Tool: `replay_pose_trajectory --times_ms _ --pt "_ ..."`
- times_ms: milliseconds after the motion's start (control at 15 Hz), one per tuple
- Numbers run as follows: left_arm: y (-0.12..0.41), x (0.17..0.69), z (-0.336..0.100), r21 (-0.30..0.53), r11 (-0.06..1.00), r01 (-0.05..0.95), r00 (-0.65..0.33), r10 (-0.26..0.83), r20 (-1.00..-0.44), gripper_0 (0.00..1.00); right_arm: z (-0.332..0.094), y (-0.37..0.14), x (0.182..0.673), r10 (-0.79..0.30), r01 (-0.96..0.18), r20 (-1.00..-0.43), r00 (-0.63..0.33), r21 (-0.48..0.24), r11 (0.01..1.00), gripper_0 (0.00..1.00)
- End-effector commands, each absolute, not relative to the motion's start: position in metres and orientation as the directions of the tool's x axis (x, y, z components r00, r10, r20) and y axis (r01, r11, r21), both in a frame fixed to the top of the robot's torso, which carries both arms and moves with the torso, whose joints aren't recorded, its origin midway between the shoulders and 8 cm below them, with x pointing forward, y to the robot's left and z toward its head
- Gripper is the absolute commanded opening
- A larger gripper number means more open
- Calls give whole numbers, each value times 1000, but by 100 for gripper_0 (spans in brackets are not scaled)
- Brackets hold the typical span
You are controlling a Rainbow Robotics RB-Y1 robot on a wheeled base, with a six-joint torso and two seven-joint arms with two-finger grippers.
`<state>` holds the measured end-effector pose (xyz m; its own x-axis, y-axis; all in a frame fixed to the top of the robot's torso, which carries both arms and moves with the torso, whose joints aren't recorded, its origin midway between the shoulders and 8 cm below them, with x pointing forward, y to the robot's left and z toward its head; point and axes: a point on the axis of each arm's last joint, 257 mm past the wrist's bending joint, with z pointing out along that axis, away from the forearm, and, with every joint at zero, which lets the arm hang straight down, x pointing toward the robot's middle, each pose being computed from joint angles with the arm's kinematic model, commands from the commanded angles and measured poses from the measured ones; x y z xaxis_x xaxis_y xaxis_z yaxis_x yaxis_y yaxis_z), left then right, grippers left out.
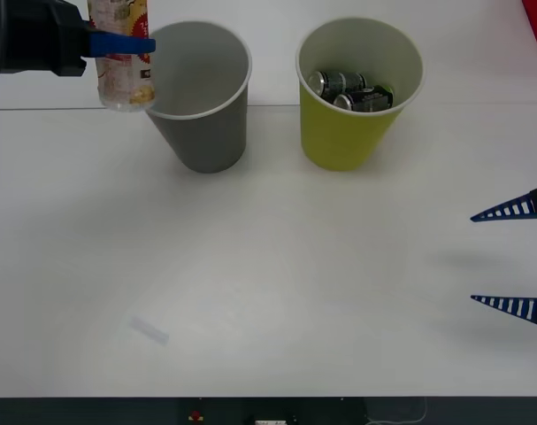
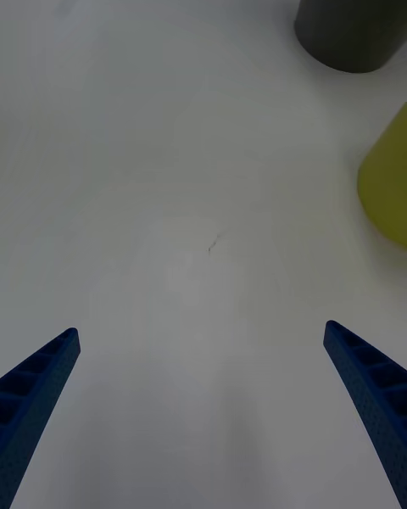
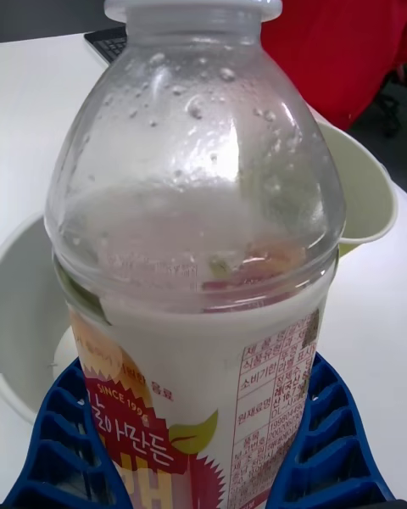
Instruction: Put the can into the green bin and the plastic bottle into the gray bin
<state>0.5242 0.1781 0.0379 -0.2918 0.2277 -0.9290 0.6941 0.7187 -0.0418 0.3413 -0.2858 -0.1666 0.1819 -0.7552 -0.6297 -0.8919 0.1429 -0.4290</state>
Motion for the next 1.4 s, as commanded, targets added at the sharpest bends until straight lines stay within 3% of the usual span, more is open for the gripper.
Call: replay_pose_trajectory --times_ms 67,600,667,733,800,867,1200,1400 --pt "166 552 37 -26 723 690 -299 252 -921 0 -167 -286 341 -755 -892 -630 182 -429 143 100" --pt "136 602 30 -15 727 686 -317 280 -906 0 -167 -286 341 -755 -892 -630 182 -429 143 100" --pt "136 603 30 -7 726 687 -312 286 -906 4 -167 -286 341 -755 -892 -630 182 -429 143 100" --pt "136 603 30 6 723 691 -303 296 -906 31 -167 -286 341 -755 -892 -630 182 -429 143 100" --pt "135 603 29 16 717 697 -293 305 -906 88 -167 -286 341 -755 -892 -630 182 -429 143 100" --pt "134 602 30 23 712 702 -286 311 -906 100 -167 -286 341 -755 -892 -630 182 -429 143 100" --pt "140 593 33 53 671 740 -241 338 -910 100 -167 -286 341 -755 -892 -630 182 -429 143 100" --pt "155 568 27 20 653 757 -233 298 -926 100 -167 -286 341 -755 -892 -630 182 -429 143 100"
